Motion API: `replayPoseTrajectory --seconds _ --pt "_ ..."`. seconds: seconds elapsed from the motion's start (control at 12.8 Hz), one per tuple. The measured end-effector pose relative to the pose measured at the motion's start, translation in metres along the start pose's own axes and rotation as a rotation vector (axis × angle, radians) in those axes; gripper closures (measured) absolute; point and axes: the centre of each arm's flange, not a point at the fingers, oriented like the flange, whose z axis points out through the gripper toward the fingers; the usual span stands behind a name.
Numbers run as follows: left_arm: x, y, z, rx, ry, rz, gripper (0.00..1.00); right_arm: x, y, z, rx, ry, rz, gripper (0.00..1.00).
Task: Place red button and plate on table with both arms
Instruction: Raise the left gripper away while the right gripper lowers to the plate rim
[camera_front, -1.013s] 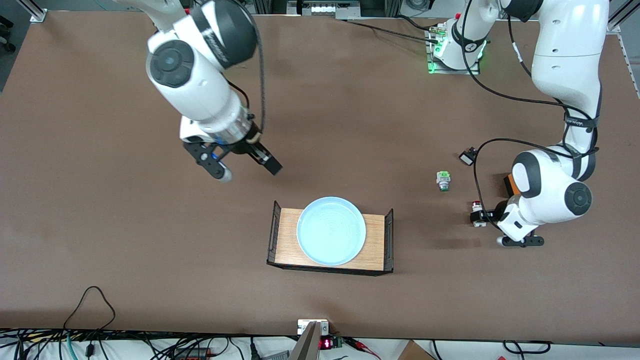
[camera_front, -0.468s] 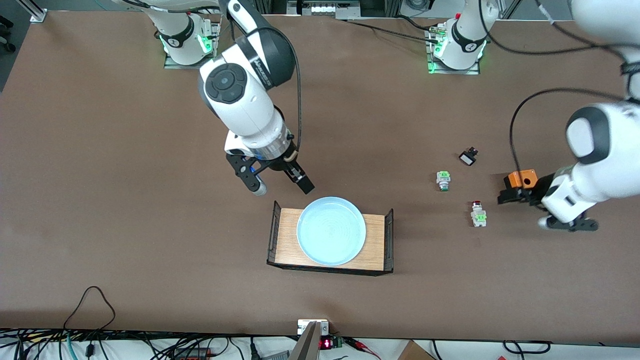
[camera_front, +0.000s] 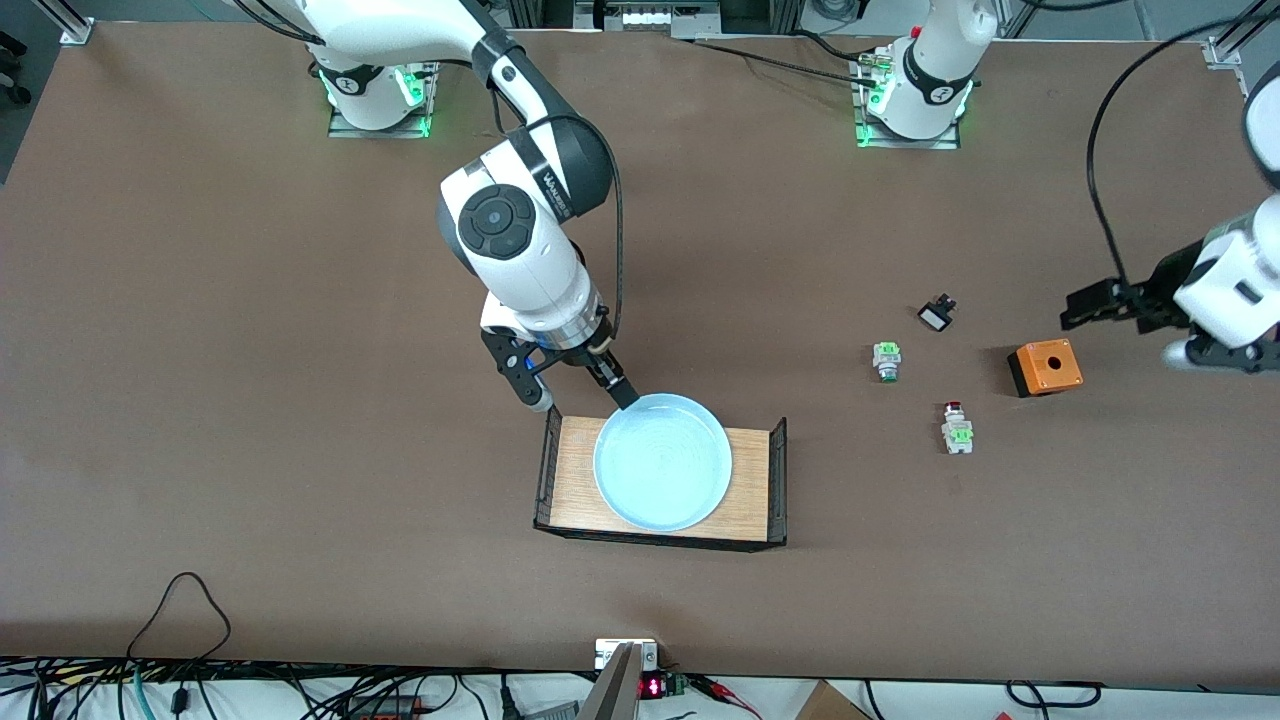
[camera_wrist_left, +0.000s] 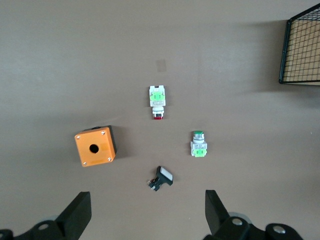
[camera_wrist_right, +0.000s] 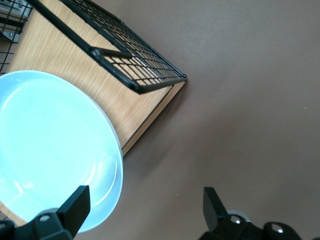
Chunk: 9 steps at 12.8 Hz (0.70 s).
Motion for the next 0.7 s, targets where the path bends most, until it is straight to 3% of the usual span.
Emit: replayPoseTrajectory --seconds 0.31,0.7 --pt "-0.035 0.003 -0.057 0.015 0.044 0.016 0.00 0.003 0.001 0.020 -0.004 0.004 0.006 0.00" --pt "-0.042 0.011 -0.068 0.058 0.022 0.032 0.00 0.004 -0.002 0.022 0.026 0.010 0.009 0.00"
